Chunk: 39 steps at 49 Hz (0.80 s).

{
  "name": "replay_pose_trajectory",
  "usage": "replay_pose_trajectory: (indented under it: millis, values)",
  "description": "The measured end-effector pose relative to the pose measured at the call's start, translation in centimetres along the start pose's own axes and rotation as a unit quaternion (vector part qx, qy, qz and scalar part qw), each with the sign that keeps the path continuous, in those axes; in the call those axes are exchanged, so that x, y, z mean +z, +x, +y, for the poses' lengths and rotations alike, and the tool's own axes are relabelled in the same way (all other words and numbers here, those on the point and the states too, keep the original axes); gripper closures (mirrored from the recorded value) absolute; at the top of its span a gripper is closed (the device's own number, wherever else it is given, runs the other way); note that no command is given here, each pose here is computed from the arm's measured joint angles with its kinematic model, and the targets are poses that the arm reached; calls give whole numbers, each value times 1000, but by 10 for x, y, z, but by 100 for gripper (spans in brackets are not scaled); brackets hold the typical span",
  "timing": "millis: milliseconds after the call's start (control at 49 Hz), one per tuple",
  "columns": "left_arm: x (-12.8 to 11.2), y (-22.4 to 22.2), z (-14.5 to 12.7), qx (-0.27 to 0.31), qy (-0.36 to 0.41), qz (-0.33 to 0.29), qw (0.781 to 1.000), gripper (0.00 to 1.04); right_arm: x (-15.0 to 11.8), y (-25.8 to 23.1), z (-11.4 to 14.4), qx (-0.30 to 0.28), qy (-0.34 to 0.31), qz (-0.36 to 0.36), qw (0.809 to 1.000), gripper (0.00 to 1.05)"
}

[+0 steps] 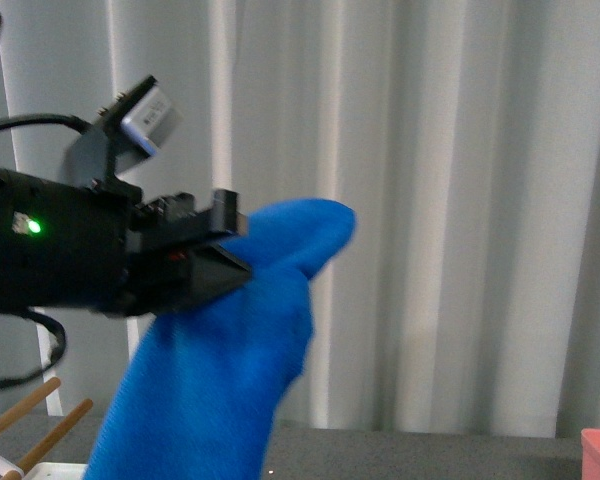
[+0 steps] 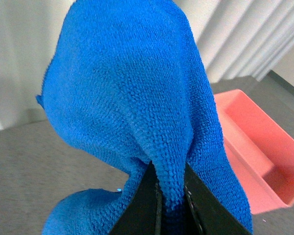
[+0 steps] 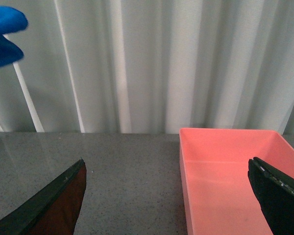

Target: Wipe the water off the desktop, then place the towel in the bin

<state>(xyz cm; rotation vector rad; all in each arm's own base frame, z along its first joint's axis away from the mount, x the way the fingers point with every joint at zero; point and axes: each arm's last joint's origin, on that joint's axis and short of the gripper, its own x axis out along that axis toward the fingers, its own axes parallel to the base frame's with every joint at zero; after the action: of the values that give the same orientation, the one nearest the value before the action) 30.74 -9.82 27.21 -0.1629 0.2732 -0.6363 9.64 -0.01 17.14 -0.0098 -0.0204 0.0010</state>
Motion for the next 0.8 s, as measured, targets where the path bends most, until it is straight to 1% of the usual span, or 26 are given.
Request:
replay_pose_trajectory:
  millis: [41,122,184,265,429,449,469,510,531,571,612,653,673,796]
  values:
    - [-8,3,-10,-21,-12,7,1000,100,0,0,0,0,0,0,1000,7]
    - [-15,7,-22,-42,-20,12,999,100,0,0,0,0,0,0,1000,7]
    - [-17,10,-30,-41,-16,10,999,100,0,0,0,0,0,0,1000,7]
    - [-21,14,-33,-28,-13,13,999,100,0,0,0,0,0,0,1000,7]
    - [-24,17,-32,-24,-13,19,999,100,0,0,0,0,0,0,1000,7]
    - [-24,17,-32,-24,-13,19,999,100,-1,0,0,9,5,21,1000,7]
    - [-24,17,-32,-24,-13,19,999,100,-1,0,0,28,13,71,997,7]
    - [-24,17,-32,-23,-13,19,999,100,-2,2,0,49,27,148,987,7]
    - [-24,17,-32,-23,-13,19,999,100,-2,3,0,59,33,178,982,7]
    - [-24,17,-32,-23,-13,19,999,100,-4,8,0,74,41,211,974,7]
    - [-24,17,-33,-25,-12,19,999,100,-4,11,1,95,46,220,970,7]
    - [-24,17,-33,-25,-12,19,999,100,-2,18,3,134,46,220,965,7]
    - [-24,17,-33,-25,-12,19,999,100,0,23,4,157,45,215,963,7]
    - [-24,17,-32,-24,-13,19,999,100,11,50,10,223,16,181,958,7]
